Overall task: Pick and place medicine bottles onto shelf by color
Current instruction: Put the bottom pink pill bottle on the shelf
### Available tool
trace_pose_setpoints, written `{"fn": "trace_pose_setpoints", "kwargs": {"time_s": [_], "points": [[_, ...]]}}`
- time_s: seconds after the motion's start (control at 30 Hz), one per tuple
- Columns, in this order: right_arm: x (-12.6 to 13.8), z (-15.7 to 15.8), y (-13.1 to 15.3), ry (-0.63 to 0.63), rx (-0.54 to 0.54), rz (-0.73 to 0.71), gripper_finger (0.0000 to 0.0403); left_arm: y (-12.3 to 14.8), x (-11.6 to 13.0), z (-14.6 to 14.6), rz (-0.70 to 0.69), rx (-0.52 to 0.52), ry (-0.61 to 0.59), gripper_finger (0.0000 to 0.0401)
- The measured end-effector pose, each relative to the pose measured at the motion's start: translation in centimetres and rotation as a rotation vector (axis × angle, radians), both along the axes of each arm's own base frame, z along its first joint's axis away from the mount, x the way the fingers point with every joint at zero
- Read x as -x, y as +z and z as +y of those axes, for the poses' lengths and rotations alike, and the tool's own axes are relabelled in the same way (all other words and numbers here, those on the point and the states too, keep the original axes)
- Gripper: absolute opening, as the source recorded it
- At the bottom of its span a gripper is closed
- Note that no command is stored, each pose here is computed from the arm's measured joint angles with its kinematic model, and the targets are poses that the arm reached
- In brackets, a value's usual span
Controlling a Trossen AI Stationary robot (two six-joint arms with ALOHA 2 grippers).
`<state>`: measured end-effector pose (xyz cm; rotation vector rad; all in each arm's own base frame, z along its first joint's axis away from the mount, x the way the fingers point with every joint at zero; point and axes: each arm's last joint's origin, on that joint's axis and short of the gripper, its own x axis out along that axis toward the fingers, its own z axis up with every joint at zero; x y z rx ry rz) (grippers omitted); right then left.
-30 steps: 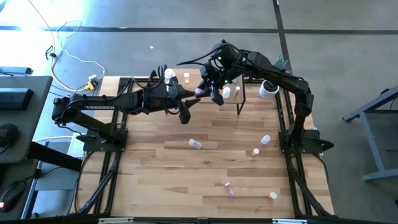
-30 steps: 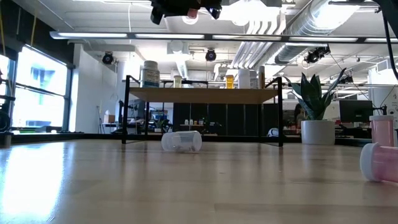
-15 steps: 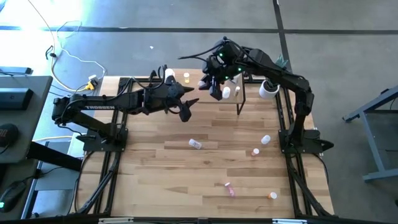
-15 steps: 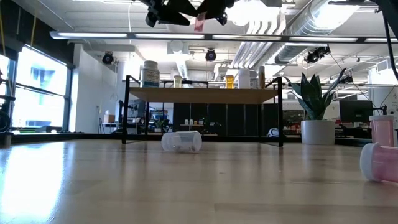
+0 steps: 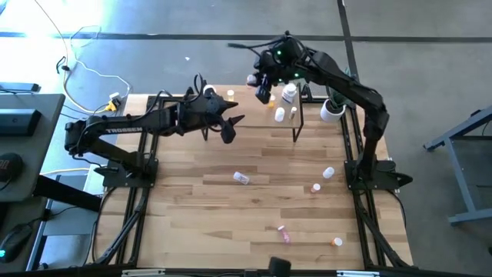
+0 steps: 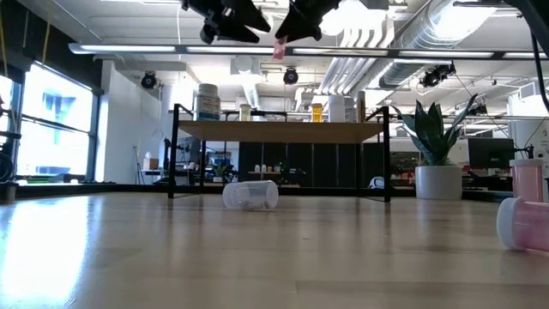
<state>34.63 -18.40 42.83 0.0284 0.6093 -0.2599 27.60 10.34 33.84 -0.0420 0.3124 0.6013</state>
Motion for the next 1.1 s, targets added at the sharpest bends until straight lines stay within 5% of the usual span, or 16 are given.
{"fn": "trace_pose_setpoints", "kwargs": {"time_s": [0.5,1.1], "points": [[-2.2,-5.6,-6.3,-0.146,-0.136,0.114,0.0099,0.9,1.6,0.9,-0.022,0.026,-0.04,0.023],[-4.4,-7.2,-11.3,-0.156,-0.215,0.214,0.0099,1.0,1.9,1.1,-0.022,0.033,-0.026,0.0229]]}}
